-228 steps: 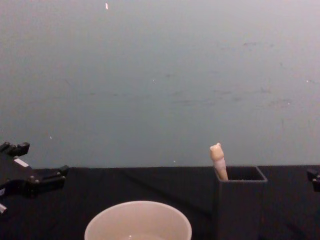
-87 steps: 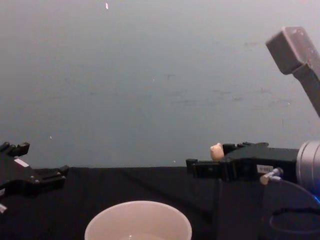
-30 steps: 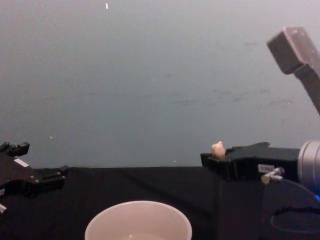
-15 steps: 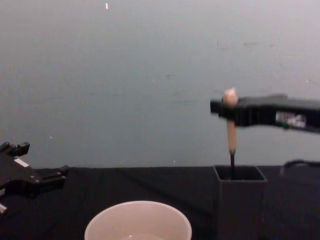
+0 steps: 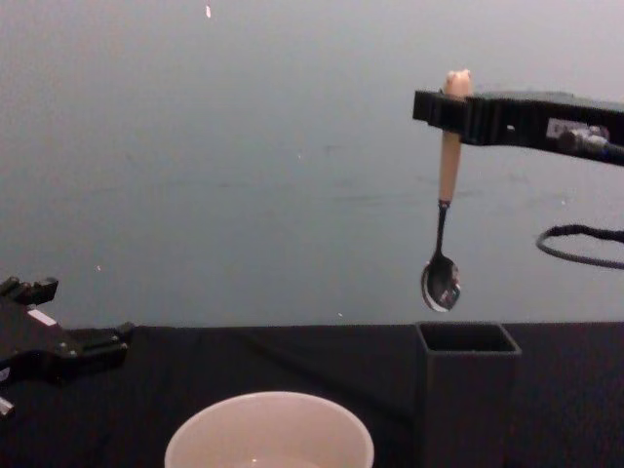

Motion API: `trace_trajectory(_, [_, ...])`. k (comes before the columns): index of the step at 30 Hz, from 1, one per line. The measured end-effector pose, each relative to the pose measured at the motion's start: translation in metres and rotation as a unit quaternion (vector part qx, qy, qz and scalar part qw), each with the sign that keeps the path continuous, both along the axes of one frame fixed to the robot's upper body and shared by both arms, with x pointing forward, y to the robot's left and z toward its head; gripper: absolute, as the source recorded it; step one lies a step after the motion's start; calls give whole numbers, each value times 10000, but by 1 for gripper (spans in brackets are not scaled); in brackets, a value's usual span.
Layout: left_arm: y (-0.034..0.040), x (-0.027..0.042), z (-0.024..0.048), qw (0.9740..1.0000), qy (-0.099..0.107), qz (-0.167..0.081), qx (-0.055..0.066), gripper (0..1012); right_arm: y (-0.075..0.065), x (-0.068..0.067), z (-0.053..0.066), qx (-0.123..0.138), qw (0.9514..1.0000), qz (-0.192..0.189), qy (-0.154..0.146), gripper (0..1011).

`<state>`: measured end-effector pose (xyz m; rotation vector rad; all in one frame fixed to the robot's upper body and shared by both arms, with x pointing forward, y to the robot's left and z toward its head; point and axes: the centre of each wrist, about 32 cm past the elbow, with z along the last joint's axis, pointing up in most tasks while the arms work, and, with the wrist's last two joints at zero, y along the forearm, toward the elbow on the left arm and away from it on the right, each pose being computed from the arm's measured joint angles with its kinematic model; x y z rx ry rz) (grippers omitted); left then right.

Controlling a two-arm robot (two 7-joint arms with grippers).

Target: Pick up the stirring spoon with one hand, stir inside the cup, then place it back in its original position.

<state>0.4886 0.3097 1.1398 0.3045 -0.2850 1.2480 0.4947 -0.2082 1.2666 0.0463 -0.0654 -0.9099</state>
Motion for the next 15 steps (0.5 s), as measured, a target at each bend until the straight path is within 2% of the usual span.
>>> trace_trajectory(4, [0, 0, 0, 10000, 0, 0, 0, 1001, 49, -6, -1, 75, 9999, 94, -79, 217])
trace_trajectory(9, [0, 0, 0, 10000, 0, 0, 0, 1001, 175, 2, -29, 152, 9994, 294, -125, 217])
trace_trajectory(15, [0, 0, 0, 10000, 0, 0, 0, 1001, 367, 0, -140, 191, 9980, 595, -63, 216])
